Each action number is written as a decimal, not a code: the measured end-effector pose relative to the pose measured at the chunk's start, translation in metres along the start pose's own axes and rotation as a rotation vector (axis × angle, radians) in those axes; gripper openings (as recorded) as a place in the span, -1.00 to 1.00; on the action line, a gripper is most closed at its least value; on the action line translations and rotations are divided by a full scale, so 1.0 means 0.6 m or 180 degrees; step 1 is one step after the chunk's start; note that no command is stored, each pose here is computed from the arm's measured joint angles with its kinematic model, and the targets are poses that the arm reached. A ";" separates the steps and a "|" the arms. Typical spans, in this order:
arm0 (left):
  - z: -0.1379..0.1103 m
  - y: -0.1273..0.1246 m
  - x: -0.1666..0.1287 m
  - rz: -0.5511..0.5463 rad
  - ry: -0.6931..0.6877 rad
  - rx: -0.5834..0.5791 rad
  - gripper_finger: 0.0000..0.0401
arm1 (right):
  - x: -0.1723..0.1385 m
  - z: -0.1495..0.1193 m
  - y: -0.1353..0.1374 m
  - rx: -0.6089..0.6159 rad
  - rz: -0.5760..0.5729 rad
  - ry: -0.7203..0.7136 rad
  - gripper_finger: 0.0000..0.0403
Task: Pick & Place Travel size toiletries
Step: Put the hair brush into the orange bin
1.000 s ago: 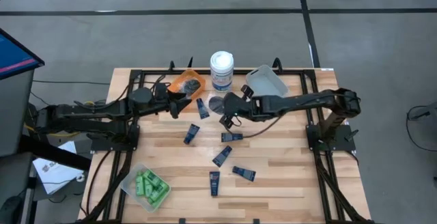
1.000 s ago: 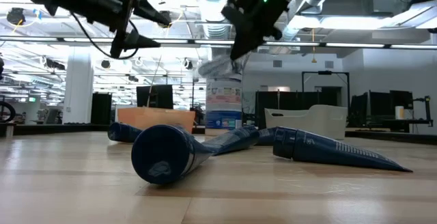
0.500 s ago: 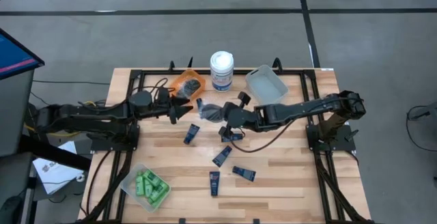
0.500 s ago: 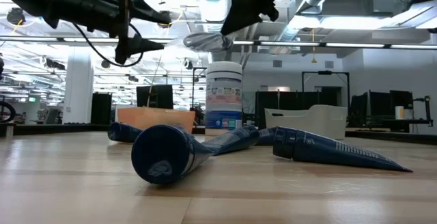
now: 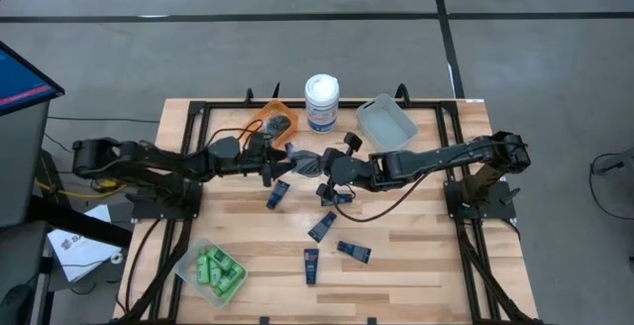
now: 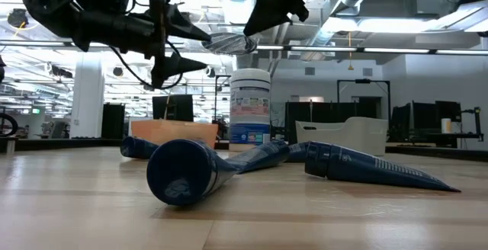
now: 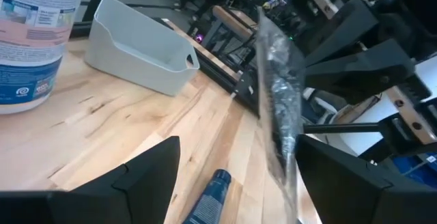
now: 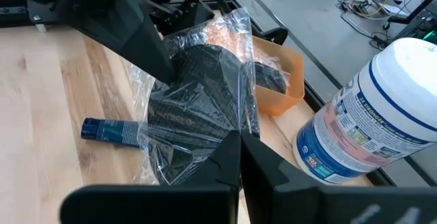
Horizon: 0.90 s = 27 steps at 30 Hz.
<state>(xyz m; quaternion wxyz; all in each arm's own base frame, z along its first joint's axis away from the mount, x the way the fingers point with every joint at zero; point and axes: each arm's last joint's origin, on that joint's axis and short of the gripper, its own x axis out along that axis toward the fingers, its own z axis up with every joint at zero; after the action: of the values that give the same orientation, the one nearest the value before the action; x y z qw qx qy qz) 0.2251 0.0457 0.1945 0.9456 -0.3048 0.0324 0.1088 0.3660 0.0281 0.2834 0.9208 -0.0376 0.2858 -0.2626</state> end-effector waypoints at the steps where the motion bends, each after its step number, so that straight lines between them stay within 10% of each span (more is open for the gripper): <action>1: -0.001 0.000 0.002 -0.0016 -0.0005 0.0000 0.38 | 0.000 0.000 0.000 -0.0004 0.0000 0.0000 -1.00; 16: 0.003 -0.003 0.003 -0.0134 -0.0072 0.0000 -0.88 | -0.001 0.003 0.001 -0.0253 0.0007 -0.0041 -1.00; 27: 0.005 -0.001 0.003 -0.0095 -0.0104 0.0002 -0.98 | -0.018 -0.009 0.004 -0.0843 0.0047 0.0159 -0.37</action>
<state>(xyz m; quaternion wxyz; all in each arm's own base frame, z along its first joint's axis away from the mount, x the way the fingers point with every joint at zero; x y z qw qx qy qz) 0.2267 0.0471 0.1971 0.9476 -0.3031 0.0124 0.0997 0.3566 0.0361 0.2838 0.9023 -0.1501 0.3410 -0.2166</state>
